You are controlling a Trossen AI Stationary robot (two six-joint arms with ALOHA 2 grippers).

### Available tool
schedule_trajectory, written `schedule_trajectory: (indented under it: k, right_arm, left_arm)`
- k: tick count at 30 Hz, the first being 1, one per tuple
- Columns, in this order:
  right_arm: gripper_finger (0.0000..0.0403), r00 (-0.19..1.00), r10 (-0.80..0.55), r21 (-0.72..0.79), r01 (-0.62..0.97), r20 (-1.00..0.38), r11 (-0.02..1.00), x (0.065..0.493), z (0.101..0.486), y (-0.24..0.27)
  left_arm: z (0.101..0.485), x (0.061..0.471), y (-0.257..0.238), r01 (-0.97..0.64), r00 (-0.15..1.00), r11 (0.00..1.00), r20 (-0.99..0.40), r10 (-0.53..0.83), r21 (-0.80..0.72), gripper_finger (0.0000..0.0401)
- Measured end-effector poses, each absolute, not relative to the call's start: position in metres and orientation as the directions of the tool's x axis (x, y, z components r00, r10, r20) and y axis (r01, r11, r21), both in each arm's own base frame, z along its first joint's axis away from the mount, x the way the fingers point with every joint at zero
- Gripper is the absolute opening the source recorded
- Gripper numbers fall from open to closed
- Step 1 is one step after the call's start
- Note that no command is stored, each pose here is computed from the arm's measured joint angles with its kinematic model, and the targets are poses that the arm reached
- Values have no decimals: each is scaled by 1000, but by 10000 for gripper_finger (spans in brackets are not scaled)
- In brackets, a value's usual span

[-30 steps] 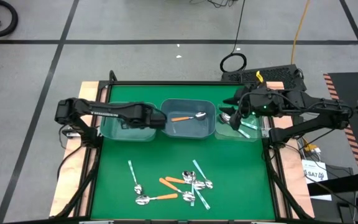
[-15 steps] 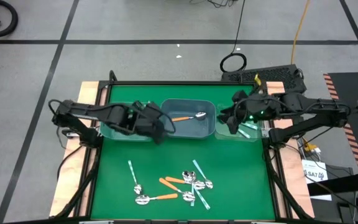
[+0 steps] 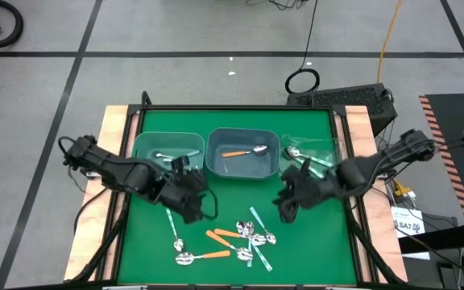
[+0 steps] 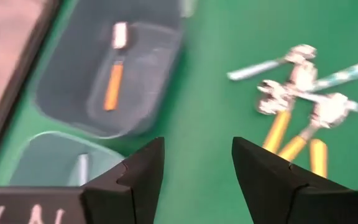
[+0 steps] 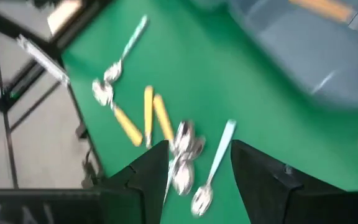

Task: Sort silverware by color (type)
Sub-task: Put the orange spoon into the blue bin

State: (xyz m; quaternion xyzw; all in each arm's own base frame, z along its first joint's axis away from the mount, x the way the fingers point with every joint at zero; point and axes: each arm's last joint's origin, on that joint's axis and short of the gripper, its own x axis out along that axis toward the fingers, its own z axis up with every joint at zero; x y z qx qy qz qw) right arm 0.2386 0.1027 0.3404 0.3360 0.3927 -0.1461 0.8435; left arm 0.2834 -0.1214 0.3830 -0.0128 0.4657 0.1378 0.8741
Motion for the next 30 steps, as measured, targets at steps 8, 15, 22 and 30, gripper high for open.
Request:
schedule_trajectory:
  k: [8,15,22,30]
  right_arm:
    - [166,615,109,512,532,-781,674,243,317,157]
    - [166,602,168,552,538,-780,637,239,304,192]
    - [166,625,139,554,540,-768,634,234,297,209]
    - [166,628,163,557,503,-761,661,226,298,217]
  left_arm:
    - [336,282,-153,-20,443,1000,-896,1,-9,195]
    - [312,270,-170,109,331,993,-940,-81,-47,195]
    - [321,281,-187,119,490,979,-848,-201,-163,195]
    - [294,304,-204,-6,528,987,-838,-135,-163,195]
